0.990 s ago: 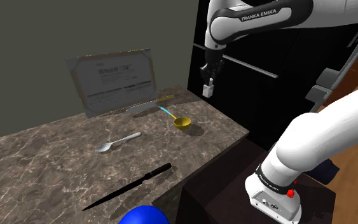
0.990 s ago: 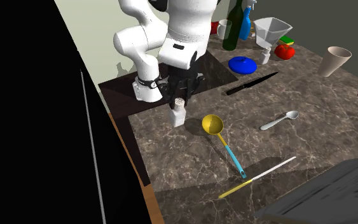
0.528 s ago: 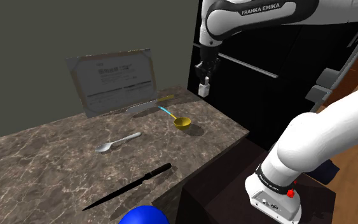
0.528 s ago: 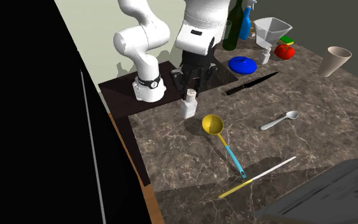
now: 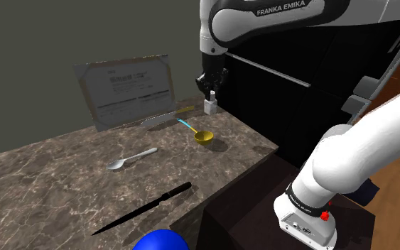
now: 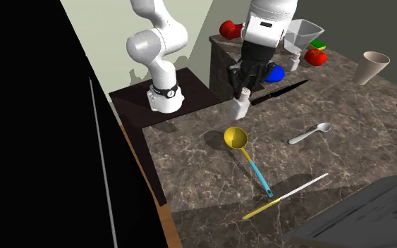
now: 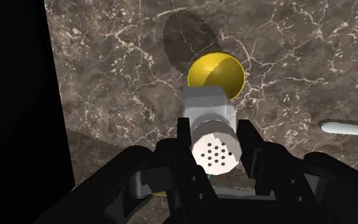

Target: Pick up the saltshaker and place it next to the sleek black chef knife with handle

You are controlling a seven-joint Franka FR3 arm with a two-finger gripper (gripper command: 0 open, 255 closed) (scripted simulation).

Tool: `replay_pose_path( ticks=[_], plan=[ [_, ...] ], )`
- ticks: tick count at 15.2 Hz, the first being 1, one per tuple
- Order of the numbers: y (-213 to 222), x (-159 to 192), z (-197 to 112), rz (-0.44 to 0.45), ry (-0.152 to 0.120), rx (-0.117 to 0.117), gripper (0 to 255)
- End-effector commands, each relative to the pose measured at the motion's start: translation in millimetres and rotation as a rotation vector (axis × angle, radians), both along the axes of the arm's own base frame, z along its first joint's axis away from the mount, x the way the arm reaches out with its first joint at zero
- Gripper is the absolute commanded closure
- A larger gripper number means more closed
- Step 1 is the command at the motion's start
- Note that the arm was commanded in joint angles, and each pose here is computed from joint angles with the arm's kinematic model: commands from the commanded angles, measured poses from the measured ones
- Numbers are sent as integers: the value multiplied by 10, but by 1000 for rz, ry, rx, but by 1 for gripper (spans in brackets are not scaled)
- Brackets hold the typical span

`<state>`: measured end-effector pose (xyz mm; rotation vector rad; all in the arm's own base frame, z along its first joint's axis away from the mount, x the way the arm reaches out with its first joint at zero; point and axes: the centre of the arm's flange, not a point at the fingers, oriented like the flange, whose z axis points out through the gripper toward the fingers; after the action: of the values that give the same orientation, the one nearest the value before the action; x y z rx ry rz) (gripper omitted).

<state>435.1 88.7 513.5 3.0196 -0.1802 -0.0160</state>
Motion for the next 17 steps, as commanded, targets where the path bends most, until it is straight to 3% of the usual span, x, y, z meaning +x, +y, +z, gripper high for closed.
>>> replay_pose_path(
  ticks=[1, 17],
  plan=[
    [295, 12, 0, -1, 0, 0, 255],
    [2401, 162, 9, -1, 0, 0, 255]
  ],
)
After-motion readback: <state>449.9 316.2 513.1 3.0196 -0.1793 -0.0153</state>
